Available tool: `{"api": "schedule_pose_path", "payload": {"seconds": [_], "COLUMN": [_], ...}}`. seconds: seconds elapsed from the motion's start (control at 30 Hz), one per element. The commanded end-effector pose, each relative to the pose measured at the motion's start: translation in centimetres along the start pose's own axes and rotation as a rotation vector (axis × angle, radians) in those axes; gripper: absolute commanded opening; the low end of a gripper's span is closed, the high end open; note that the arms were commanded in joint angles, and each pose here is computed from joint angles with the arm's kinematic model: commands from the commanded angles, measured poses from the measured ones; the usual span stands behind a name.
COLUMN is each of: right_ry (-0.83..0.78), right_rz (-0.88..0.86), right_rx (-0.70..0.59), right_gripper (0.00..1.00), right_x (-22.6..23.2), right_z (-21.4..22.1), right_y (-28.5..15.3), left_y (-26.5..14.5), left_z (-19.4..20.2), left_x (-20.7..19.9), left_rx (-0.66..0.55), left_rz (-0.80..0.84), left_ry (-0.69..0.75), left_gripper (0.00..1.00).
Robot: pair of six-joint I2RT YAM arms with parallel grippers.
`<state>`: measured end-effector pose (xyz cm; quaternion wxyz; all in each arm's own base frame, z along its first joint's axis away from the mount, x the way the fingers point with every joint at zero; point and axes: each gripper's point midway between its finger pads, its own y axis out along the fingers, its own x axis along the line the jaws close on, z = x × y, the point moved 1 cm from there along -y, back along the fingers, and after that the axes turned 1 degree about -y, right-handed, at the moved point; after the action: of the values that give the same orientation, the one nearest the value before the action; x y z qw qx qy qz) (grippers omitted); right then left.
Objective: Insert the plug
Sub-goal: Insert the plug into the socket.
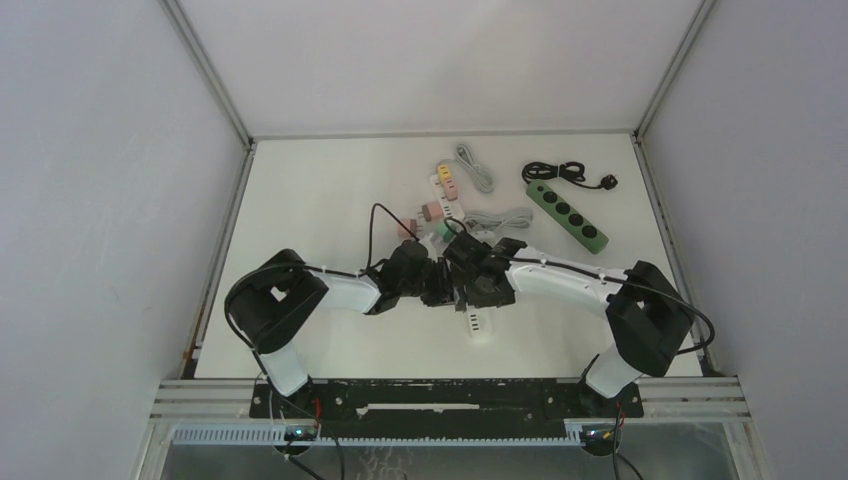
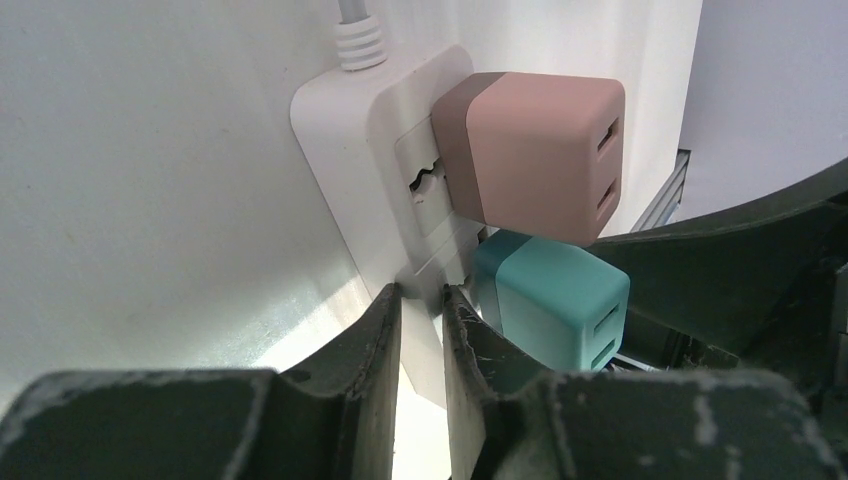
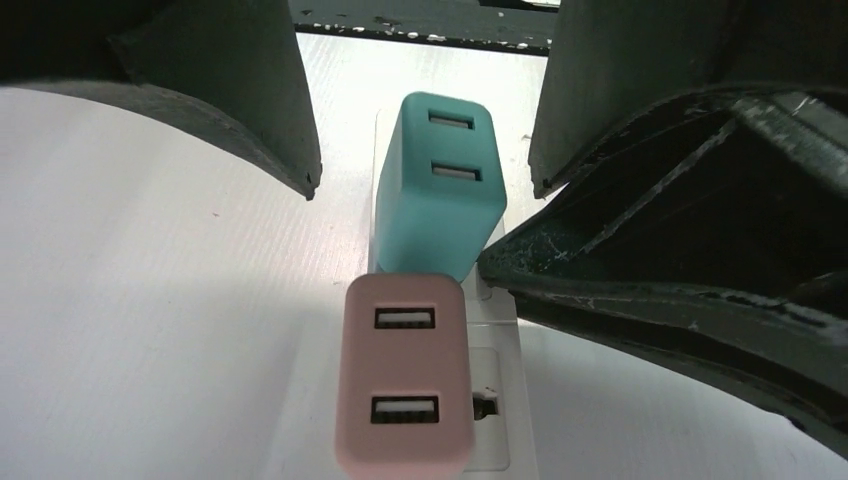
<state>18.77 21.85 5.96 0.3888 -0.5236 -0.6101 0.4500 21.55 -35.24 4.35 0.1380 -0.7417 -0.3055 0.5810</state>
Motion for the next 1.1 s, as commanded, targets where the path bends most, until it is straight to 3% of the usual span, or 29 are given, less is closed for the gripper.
{"api": "schedule_pose_path", "payload": {"seconds": [0.0,0.1,0.23,0.6,0.83,1.07], "right_ry": [0.05,0.067,0.062,-0.007,-0.025,-0.032], "right_rz": [-0.046,-0.071,-0.062,0.098,0.108,0.111], "right_rx": [-0.11,-0.145,-0.158,-0.152,-0.136,-0.101], "right_gripper": [0.83,0.8,0.69,0.62,0.54,0.31], "right_x": [0.6,0.6,0.8,0.2,0.4,-0.2], "right_z": [-2.5,-3.2,-3.9,-4.1,-4.0,-3.6], "right_y": [-2.9,-3.8,-4.3,-3.5,-2.6,-1.9], "left_y": [-0.2,-0.2,-0.2,-0.2,-0.2,-0.2], "left_z": [-0.1,-0.2,-0.1,-0.1,-0.1,-0.1], "left_x": [-0.5,-0.4,-0.5,-0.6,-0.7,-0.7], "left_rx": [-0.02,-0.023,-0.022,-0.02,-0.02,-0.017], "left_rz": [0.024,0.021,0.022,0.025,0.026,0.028], "left_ry": [0.009,0.012,0.012,0.014,0.014,0.014], "left_gripper": [0.25,0.25,0.25,0.25,0.25,0.25]}}
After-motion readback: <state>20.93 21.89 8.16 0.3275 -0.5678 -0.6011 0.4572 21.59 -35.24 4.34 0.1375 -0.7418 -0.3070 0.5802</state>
